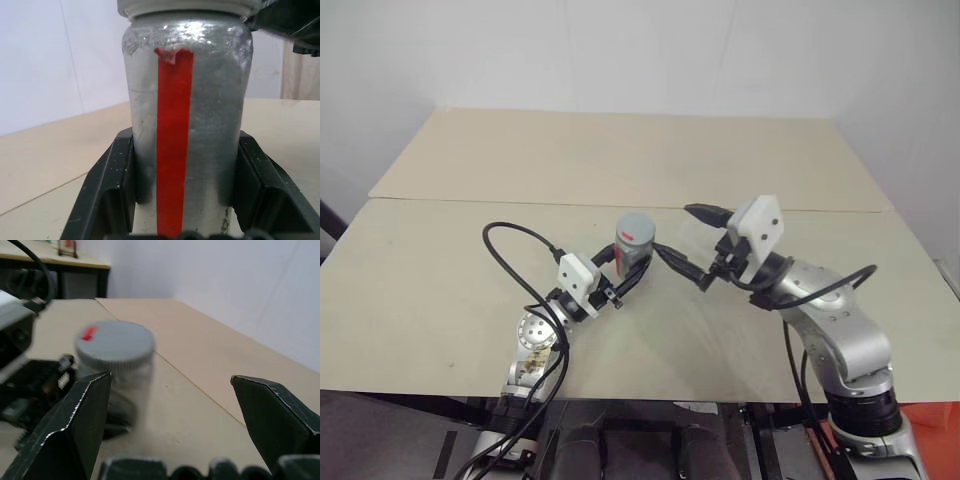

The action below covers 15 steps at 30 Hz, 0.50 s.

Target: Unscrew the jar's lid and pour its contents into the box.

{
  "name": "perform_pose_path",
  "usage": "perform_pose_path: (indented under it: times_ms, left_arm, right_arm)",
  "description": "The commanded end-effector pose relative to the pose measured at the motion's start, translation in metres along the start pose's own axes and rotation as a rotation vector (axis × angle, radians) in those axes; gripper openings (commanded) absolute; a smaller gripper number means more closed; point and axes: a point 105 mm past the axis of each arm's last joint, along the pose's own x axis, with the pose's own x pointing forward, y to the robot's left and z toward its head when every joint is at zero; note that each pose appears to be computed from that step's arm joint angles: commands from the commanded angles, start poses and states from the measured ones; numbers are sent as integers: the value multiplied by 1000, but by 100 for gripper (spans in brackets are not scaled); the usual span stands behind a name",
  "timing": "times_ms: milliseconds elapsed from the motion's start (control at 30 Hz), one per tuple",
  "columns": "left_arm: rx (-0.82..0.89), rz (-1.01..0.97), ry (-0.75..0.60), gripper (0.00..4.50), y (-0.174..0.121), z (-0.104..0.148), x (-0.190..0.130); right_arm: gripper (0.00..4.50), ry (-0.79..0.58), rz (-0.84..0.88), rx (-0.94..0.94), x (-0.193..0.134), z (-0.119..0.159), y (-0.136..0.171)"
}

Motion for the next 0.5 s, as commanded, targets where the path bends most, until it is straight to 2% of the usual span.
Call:
perform_pose_path:
  times_ms: [33, 300, 500]
  left_arm:
    - [29, -8, -56, 212, 2, 13, 5]
    - [31, -6, -53, 212, 1, 13, 4]
    - [26, -9, -57, 212, -3, 12, 6]
  right_arm:
    - [444, -60, 17, -44, -5, 16, -1]
    - [444, -60, 162, -4, -8, 23, 19]
    - [444, -81, 144, 52, 8, 27, 25]
